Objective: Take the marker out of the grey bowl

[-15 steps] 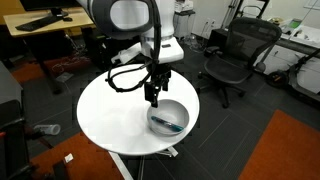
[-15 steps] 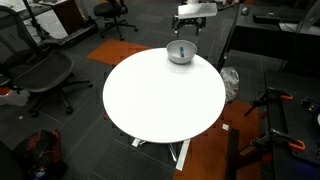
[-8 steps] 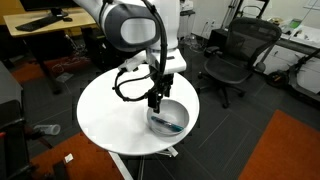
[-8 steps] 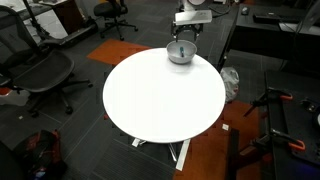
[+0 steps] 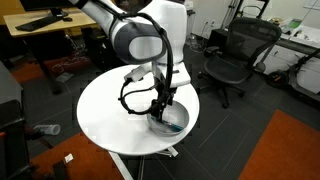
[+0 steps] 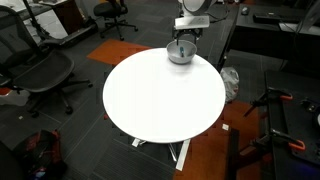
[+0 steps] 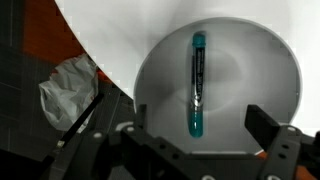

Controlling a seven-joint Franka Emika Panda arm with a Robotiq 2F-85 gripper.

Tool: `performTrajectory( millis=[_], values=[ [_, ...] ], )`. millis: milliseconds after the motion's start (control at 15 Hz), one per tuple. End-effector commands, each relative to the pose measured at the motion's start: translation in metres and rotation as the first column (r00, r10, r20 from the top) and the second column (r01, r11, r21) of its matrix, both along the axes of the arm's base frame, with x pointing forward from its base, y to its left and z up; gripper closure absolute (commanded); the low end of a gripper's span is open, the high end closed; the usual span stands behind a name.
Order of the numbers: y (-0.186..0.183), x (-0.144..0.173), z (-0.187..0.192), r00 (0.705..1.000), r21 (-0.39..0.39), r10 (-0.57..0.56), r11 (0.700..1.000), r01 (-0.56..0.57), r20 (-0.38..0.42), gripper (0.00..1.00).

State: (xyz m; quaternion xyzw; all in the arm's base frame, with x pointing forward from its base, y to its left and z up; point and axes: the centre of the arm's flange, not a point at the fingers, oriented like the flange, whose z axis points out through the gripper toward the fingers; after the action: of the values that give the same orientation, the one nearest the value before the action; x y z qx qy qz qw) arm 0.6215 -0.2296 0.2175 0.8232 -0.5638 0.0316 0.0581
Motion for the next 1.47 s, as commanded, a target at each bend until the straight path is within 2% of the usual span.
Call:
performTrajectory(
  millis=[0,1400],
  values=[
    [-0.012,0.01,-0.008,1.0,0.018,0.006,1.0,-0.007,0.019,0.0],
    [-0.025,0.024,-0.063,1.0,0.044,-0.025,0.999,0.025,-0.003,0.0]
  ],
)
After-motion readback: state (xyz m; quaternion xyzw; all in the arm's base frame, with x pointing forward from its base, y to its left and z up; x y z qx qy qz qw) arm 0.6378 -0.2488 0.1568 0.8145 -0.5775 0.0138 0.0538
